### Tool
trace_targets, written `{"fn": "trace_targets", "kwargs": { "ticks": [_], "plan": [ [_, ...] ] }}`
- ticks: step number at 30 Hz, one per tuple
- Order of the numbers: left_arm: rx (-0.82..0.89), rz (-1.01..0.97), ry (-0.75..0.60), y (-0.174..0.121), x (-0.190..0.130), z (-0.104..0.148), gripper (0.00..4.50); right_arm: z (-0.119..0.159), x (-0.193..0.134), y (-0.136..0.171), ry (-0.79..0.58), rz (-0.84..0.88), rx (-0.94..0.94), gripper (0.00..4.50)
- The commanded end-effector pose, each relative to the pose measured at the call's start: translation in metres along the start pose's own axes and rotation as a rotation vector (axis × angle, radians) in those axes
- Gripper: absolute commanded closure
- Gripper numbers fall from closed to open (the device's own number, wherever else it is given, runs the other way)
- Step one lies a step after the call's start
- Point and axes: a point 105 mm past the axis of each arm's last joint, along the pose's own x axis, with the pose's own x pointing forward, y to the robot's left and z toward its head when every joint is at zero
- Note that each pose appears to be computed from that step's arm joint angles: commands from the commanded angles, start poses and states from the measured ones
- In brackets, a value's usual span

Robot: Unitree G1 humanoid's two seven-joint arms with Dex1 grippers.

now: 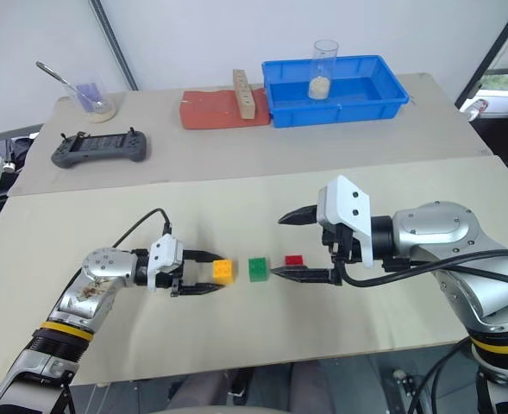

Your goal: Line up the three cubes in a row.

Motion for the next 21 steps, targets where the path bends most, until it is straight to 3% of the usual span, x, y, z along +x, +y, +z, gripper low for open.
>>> {"fn": "trace_targets", "kwargs": {
  "ticks": [1, 5, 14, 21],
  "plan": [
    [0.028, 0.003, 0.001, 0.001, -0.002, 0.002, 0.07, 0.009, -0.001, 0.000, -0.022, 0.006, -0.027, 0.00],
    [0.043, 0.038, 0.022, 0.005, -0.019, 0.005, 0.07, 0.006, -0.005, -0.002, -0.026, 0.004, -0.015, 0.00],
    [0.104, 0.232, 0.103, 0.027, -0.086, 0.067, 0.07, -0.016, -0.054, -0.022, 0.023, -0.120, 0.001, 0.00],
    [0.103, 0.259, 0.139, 0.025, -0.088, 0.071, 0.07, -0.034, -0.061, -0.019, 0.053, -0.132, 0.014, 0.00]
  ]
}}
